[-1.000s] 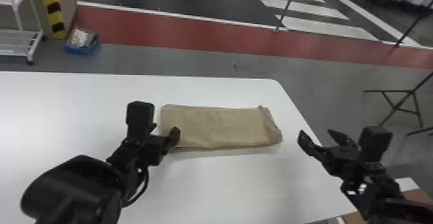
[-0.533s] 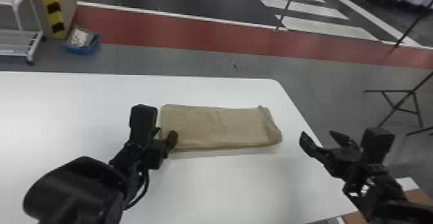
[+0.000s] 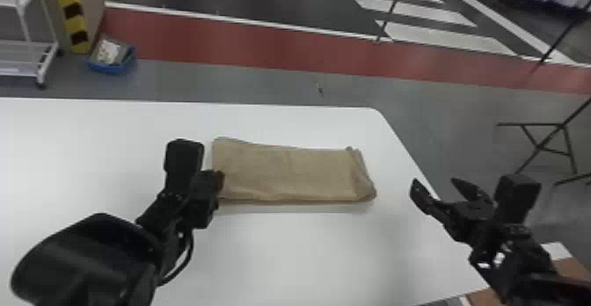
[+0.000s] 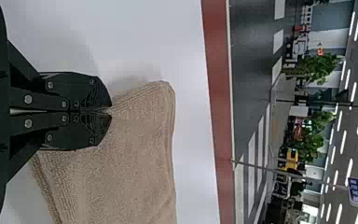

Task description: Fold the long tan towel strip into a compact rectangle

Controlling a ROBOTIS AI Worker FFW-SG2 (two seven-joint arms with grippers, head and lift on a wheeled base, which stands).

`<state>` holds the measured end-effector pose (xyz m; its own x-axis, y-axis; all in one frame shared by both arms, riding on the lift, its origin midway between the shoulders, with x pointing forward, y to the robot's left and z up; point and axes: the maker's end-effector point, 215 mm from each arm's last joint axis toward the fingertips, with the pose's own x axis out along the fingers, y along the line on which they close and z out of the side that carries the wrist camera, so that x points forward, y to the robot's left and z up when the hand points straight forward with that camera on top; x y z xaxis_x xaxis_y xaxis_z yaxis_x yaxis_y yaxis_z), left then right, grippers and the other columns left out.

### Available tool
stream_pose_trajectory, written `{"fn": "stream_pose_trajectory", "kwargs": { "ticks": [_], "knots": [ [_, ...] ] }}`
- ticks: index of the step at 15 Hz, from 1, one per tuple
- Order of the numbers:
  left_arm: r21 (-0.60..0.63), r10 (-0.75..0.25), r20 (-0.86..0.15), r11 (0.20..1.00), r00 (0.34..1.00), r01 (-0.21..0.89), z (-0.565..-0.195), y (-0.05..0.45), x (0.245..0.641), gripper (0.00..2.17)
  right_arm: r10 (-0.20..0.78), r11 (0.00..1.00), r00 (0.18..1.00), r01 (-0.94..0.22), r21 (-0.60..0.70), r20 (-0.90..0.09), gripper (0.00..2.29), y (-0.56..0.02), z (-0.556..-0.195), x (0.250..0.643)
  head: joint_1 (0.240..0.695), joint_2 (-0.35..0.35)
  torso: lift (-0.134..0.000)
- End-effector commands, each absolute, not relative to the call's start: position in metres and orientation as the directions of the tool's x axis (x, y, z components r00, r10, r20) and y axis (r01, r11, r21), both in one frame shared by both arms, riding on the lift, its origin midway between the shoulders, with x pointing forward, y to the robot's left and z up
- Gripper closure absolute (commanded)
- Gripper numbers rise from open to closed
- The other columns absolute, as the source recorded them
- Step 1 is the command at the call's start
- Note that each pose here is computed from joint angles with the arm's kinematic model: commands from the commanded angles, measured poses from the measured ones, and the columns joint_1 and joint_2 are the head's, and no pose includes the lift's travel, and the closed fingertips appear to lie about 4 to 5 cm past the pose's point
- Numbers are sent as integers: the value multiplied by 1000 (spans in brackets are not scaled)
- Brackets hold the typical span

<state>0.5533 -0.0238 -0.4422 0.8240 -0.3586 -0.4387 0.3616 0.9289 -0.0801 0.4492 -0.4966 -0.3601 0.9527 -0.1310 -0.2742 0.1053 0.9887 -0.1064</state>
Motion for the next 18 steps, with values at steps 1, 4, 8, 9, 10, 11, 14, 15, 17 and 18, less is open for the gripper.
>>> {"fn": "stream_pose_trajectory", "kwargs": {
  "ticks": [1, 4, 8, 9, 10, 11, 14, 15, 17, 18],
  "knots": [
    [-65, -325, -423, 942, 846, 330, -427, 6, 565, 1416, -130, 989, 953, 104, -106, -273, 130, -496, -360, 451, 695, -350, -128],
    [-36, -261, -431, 961, 864, 273, -418, 58, 577, 1416, -118, 990, 955, 93, -105, -272, 130, -488, -360, 457, 695, -350, -128],
    [16, -179, -481, 977, 858, 213, -421, 129, 554, 1416, -106, 991, 956, 79, -111, -272, 130, -477, -361, 466, 695, -350, -128],
    [35, -162, -493, 978, 855, 206, -424, 142, 543, 1416, -103, 991, 957, 75, -112, -270, 130, -475, -360, 469, 695, -350, -128],
    [55, -147, -506, 978, 850, 201, -424, 149, 534, 1416, -98, 991, 956, 69, -111, -277, 130, -470, -364, 471, 695, -350, -128],
    [70, -128, -508, 980, 852, 189, -424, 158, 532, 1413, -91, 992, 956, 62, -111, -279, 130, -465, -364, 475, 695, -350, -128],
    [72, -127, -496, 980, 859, 187, -417, 160, 538, 1335, -72, 993, 954, 42, -110, -290, 130, -451, -368, 480, 695, -333, -128],
    [69, -130, -491, 980, 862, 186, -415, 159, 540, 947, -71, 994, 952, 41, -105, -298, 130, -450, -371, 480, 695, -317, -128],
    [62, -137, -453, 981, 881, 184, -404, 157, 546, 53, -71, 995, 941, 45, -87, -331, 130, -449, -378, 483, 695, -309, -128],
    [64, -132, -444, 982, 886, 178, -400, 158, 547, 26, -73, 995, 943, 47, -86, -324, 130, -449, -374, 487, 695, -308, -128]
  ]
}}
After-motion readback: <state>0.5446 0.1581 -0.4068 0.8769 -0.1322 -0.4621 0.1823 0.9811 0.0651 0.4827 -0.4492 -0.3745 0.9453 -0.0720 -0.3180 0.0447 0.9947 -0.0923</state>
